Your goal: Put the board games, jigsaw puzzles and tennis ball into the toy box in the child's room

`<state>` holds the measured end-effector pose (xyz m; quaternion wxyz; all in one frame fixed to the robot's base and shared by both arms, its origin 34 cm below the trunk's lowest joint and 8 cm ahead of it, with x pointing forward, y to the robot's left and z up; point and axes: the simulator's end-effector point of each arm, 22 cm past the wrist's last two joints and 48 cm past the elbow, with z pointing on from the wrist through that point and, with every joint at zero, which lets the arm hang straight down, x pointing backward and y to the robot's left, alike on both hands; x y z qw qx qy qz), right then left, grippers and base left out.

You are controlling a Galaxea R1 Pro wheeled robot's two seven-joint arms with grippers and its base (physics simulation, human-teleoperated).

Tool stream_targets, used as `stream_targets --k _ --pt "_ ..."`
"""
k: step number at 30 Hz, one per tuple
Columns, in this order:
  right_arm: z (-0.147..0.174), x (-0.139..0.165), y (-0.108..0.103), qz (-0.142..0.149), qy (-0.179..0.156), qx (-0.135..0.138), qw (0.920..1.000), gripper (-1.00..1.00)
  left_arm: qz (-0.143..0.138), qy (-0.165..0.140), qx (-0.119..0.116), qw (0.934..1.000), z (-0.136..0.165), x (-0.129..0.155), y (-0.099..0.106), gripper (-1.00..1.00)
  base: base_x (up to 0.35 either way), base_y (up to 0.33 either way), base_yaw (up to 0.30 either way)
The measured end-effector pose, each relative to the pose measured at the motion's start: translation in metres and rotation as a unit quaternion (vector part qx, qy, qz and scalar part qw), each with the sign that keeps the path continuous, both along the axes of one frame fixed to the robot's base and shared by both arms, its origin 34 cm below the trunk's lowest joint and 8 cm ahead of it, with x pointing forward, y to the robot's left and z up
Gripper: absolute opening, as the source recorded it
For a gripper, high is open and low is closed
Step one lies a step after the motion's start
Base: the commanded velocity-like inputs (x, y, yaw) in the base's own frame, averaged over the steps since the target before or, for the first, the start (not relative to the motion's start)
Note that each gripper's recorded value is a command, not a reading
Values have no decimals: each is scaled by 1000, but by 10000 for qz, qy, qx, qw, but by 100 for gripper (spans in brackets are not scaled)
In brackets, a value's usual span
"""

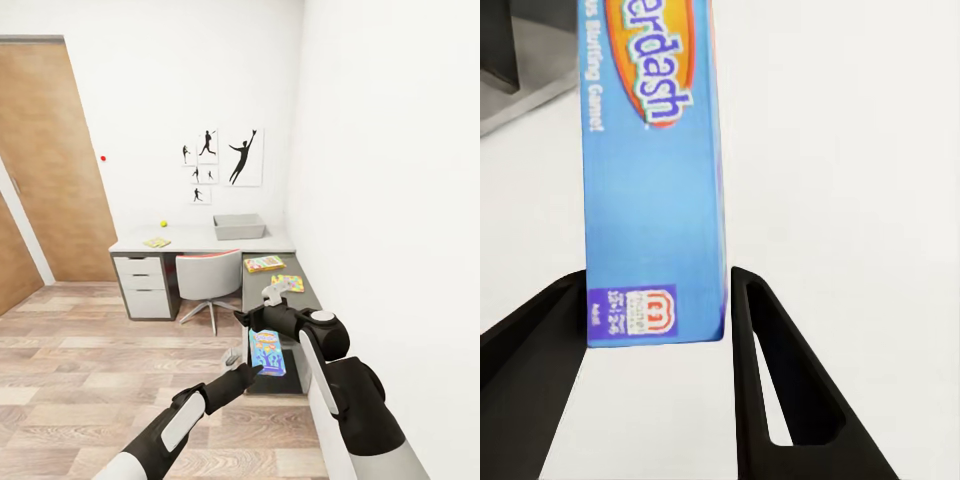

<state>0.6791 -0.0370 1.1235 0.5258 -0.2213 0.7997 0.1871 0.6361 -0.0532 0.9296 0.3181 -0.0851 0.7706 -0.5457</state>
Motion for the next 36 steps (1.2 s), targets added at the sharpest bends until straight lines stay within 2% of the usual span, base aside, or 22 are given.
stream_targets --k 21,36 --pt "0 0 0 1 5 -1 10000 100 -1 0 0 10000 0 0 0 -100 343 0 2" --pt "0 0 0 2 6 -2 10000 100 4 0 2 10000 0 0 1 -100 343 0 227"
